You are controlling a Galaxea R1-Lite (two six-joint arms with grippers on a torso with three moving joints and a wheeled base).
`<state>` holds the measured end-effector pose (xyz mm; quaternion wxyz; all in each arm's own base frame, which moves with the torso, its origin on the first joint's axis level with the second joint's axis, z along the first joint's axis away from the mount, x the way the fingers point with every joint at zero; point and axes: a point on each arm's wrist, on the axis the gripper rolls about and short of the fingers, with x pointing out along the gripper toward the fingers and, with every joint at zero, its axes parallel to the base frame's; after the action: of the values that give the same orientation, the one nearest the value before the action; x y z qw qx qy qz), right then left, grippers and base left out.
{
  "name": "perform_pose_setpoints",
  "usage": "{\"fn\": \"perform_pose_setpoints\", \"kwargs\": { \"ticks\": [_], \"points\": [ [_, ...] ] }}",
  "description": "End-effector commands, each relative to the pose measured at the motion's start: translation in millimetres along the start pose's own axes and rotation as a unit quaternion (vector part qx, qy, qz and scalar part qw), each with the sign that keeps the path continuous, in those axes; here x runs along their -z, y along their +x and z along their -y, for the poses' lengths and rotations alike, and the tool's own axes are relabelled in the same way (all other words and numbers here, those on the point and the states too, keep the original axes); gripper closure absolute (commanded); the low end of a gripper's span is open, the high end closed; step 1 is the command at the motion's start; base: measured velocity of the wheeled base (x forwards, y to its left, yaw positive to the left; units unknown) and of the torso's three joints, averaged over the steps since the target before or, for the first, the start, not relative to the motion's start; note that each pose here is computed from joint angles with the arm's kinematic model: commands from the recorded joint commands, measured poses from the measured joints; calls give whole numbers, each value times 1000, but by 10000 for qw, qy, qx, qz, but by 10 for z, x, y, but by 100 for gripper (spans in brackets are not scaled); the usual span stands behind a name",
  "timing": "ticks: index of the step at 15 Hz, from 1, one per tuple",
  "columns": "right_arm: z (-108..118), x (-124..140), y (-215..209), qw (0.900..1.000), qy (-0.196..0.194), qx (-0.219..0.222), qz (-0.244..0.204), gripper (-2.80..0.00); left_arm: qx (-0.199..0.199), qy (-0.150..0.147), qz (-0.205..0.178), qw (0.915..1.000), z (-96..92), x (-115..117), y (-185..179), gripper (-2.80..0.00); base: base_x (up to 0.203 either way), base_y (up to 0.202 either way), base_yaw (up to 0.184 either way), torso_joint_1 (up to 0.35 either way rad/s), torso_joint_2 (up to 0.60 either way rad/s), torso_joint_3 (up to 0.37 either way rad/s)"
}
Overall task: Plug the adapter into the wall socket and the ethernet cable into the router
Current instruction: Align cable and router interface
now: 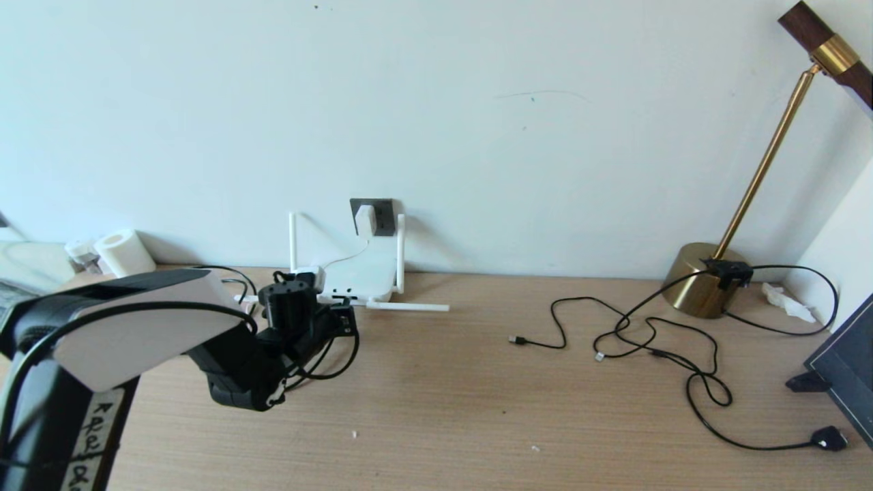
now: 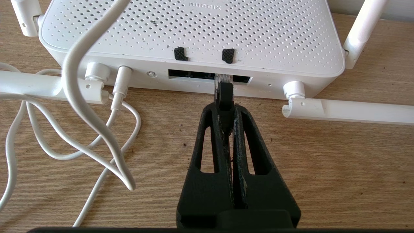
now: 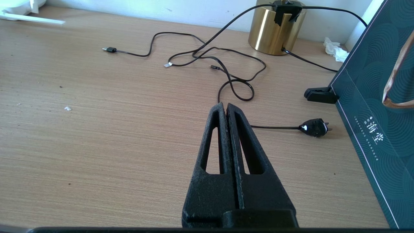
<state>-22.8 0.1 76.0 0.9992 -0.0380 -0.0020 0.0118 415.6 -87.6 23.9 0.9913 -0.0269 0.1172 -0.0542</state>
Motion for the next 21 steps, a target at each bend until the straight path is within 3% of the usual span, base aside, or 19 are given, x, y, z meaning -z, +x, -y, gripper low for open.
{"fn": "perform_pose_setpoints", "kwargs": {
  "ticks": [1, 21],
  "points": [
    [0, 2, 0, 10000, -11, -4, 0, 0, -6, -7, 28, 10000, -3, -1, 4, 0, 0, 0, 0, 0, 0, 0],
    [0, 2, 0, 10000, -11, -4, 0, 0, -14, -8, 21, 10000, -13, -19, -45, 0, 0, 0, 0, 0, 0, 0]
  ]
}}
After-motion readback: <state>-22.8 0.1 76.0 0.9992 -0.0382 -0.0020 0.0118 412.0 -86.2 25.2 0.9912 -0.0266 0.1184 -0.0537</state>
